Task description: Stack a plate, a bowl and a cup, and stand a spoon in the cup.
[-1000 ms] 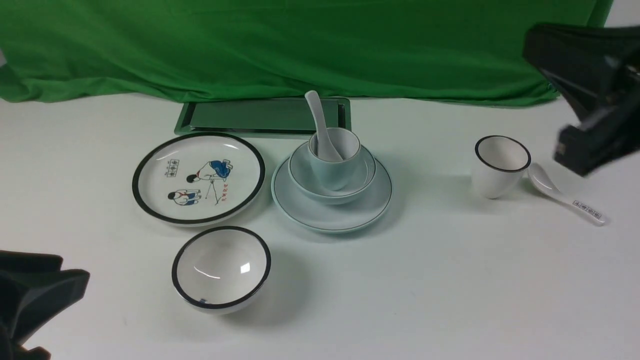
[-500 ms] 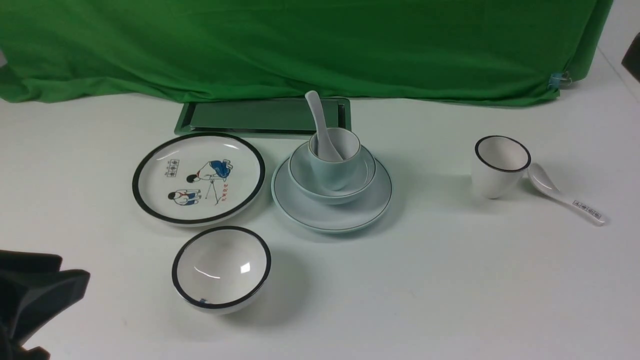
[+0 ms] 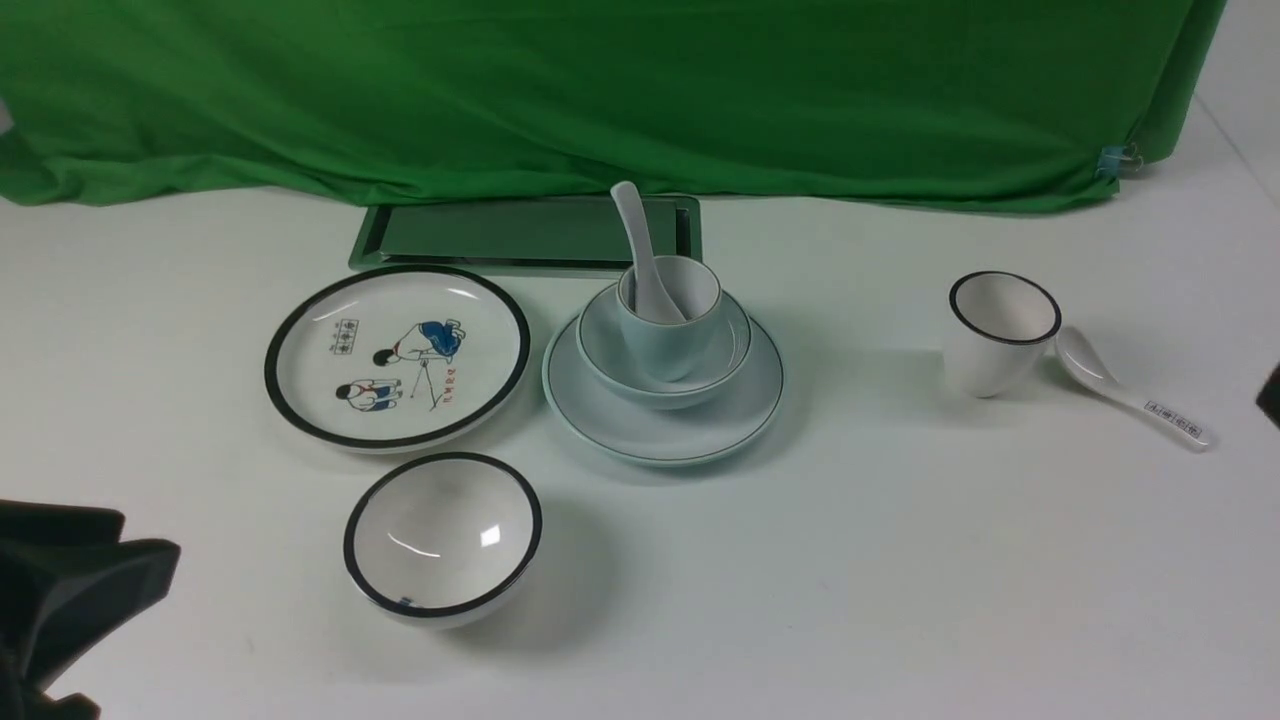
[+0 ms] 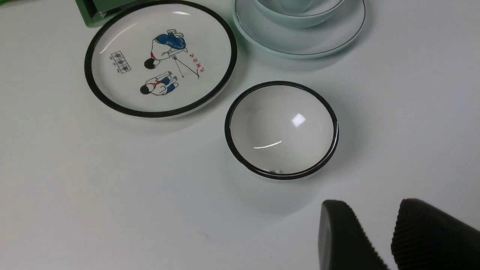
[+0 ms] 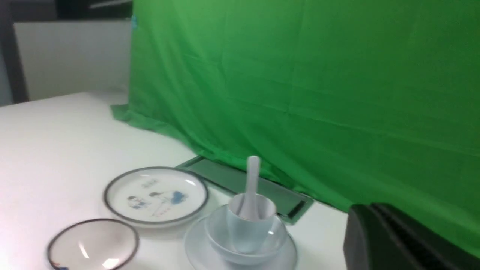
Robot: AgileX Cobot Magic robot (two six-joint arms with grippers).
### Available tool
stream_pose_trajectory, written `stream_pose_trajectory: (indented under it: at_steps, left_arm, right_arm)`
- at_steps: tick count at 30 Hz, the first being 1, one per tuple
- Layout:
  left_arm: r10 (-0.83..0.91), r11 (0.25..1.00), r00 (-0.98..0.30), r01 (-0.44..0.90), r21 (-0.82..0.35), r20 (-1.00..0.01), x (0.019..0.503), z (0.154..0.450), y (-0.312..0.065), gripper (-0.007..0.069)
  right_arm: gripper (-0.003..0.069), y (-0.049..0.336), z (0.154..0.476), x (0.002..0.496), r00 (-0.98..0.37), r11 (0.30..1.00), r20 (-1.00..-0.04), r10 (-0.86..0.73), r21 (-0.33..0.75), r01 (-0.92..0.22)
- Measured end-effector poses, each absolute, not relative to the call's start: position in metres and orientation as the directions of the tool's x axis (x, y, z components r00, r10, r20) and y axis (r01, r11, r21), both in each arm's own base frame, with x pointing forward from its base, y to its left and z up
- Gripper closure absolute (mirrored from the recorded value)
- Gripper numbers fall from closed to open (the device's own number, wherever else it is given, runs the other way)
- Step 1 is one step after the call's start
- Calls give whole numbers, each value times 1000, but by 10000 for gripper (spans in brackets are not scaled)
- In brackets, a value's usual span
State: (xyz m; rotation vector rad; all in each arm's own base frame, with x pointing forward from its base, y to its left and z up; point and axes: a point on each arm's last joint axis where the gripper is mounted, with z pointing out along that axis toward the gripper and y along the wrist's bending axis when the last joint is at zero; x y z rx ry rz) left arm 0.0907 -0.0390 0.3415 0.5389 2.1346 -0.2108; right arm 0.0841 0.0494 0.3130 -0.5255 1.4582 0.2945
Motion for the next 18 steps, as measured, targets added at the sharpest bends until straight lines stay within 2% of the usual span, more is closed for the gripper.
stream_pose_trajectory:
  at_steps: [4, 8, 9, 11, 12, 14, 18]
  left_arm:
    - [299, 891, -503, 452, 48, -811, 91, 342, -39, 452]
    - [299, 891, -503, 452, 48, -811, 91, 342, -39, 448]
    - [299, 891, -503, 452, 48, -811, 91, 342, -39, 447]
    - [299, 891, -503, 452, 48, -811, 91, 342, -39, 443]
    - [299, 891, -503, 452, 48, -811, 91, 342, -39, 443]
    - [299, 891, -503, 452, 48, -811, 91, 342, -39, 441]
    - [299, 891, -503, 452, 48, -811, 91, 342, -39, 438]
  right_arm:
    - [650, 28, 258, 76, 40, 934, -996, -82, -91, -345]
    - [650, 11, 219, 69, -1, 984, -997, -80, -79, -162]
    - [650, 11, 217, 70, -7, 985, -997, -76, -74, -153]
    - [650, 3, 206, 65, -23, 997, -998, -57, -55, -47]
    - [650, 3, 205, 64, -24, 997, -998, -60, -58, -47]
    - [650, -2, 201, 60, -46, 998, -997, -55, -56, 34]
    - [652, -7, 193, 56, -125, 993, -991, -49, -62, 99]
